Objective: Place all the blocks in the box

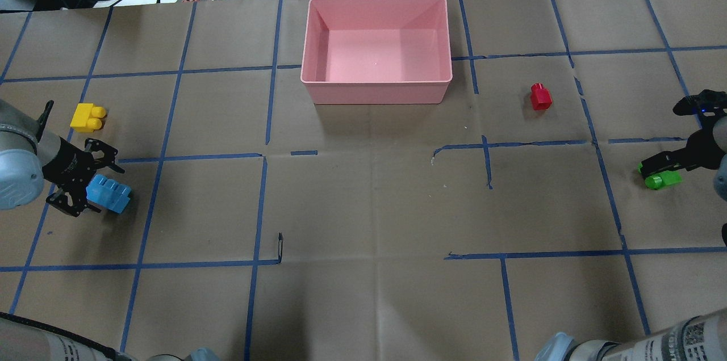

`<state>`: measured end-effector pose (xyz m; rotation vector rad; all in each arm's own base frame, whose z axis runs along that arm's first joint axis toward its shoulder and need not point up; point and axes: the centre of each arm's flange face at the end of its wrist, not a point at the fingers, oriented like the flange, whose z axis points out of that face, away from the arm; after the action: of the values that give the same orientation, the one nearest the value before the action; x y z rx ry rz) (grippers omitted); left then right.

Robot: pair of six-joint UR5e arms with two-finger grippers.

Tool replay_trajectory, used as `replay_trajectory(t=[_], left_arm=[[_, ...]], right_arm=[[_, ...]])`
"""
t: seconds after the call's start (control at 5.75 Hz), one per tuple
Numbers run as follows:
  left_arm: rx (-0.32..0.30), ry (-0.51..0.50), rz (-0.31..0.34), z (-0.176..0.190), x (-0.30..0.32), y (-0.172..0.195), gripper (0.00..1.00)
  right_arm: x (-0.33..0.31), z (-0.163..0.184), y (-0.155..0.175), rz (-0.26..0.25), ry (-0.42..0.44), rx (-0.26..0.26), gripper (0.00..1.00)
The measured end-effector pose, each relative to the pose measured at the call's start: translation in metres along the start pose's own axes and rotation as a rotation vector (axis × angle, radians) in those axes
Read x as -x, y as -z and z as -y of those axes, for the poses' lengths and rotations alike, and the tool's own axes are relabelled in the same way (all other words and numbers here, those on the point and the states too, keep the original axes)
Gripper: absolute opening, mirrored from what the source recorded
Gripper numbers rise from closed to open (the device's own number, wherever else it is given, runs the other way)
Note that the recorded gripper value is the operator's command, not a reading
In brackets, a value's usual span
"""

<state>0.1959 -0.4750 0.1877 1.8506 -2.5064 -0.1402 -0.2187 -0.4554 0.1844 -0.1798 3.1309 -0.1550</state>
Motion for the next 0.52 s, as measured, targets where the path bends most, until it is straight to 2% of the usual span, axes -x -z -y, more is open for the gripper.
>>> replay_trajectory(t=[0.17, 0.35, 0.52], left_arm=[[0.000, 0.000, 0.000, -0.001, 0.002, -0.008, 0.99], [-0.005, -0.003, -0.003, -0.001, 0.002, -0.017, 0.97], [-0.012, -0.007, -0.007, 0.000, 0.002, -0.023, 0.88]], right_arm=[[0.004, -0.003, -0.004, 0.008, 0.001, 0.007, 0.98], [0.004, -0.004, -0.005, 0.008, 0.003, 0.008, 0.90], [0.003, -0.003, -0.004, 0.003, 0.007, 0.006, 0.83]])
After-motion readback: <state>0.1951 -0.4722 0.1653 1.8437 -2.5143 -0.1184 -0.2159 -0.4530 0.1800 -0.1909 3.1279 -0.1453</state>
